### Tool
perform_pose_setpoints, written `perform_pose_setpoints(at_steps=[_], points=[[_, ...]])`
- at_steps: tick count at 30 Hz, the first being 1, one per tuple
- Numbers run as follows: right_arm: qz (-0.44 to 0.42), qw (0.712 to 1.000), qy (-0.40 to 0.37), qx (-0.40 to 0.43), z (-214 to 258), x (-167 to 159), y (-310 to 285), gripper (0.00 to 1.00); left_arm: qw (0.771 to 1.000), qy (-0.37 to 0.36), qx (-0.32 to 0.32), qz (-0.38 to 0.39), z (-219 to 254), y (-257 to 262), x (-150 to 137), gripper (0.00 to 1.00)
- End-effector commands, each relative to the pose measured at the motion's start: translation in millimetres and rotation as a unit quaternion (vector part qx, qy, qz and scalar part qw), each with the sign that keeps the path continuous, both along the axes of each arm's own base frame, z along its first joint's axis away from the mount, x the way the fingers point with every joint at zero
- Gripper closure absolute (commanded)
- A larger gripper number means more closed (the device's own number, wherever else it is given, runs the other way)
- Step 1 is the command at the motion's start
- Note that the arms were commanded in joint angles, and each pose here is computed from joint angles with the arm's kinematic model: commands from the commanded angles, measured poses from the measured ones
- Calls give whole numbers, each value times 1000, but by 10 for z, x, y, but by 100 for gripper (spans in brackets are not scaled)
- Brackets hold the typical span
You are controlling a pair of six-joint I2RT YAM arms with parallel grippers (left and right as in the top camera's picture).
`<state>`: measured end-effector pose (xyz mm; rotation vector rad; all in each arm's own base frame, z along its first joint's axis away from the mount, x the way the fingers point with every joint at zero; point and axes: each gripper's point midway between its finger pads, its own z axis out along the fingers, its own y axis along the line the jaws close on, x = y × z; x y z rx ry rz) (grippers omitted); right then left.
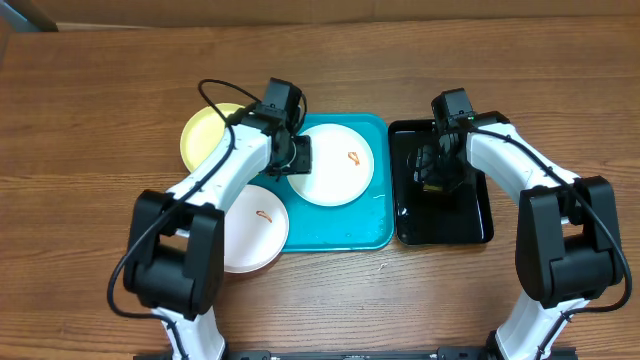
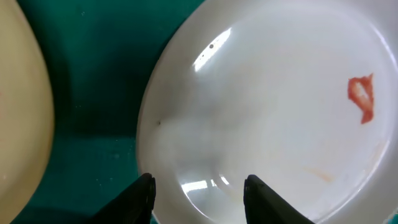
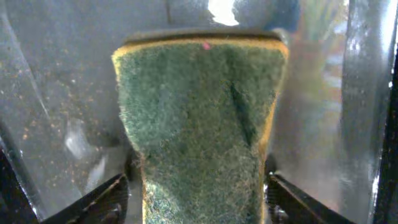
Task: Clean dirty plates on tray and stack at the side
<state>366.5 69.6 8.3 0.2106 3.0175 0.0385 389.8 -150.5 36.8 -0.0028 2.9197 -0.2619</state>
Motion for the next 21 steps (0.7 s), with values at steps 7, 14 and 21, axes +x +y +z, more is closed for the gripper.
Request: perform_pose_setpoints(at_steps=[7,14,21], points=[[-1,1000,-31,6,9,147,19,16,999,0,29,14,-174,95,56,49],[-1,999,-38,7,20,183,26,16,1000,-2,7,7,30,-9,136,48],[-1,999,-49,9,31,238,37,16,999,-11,38,16,368,75,251,49]])
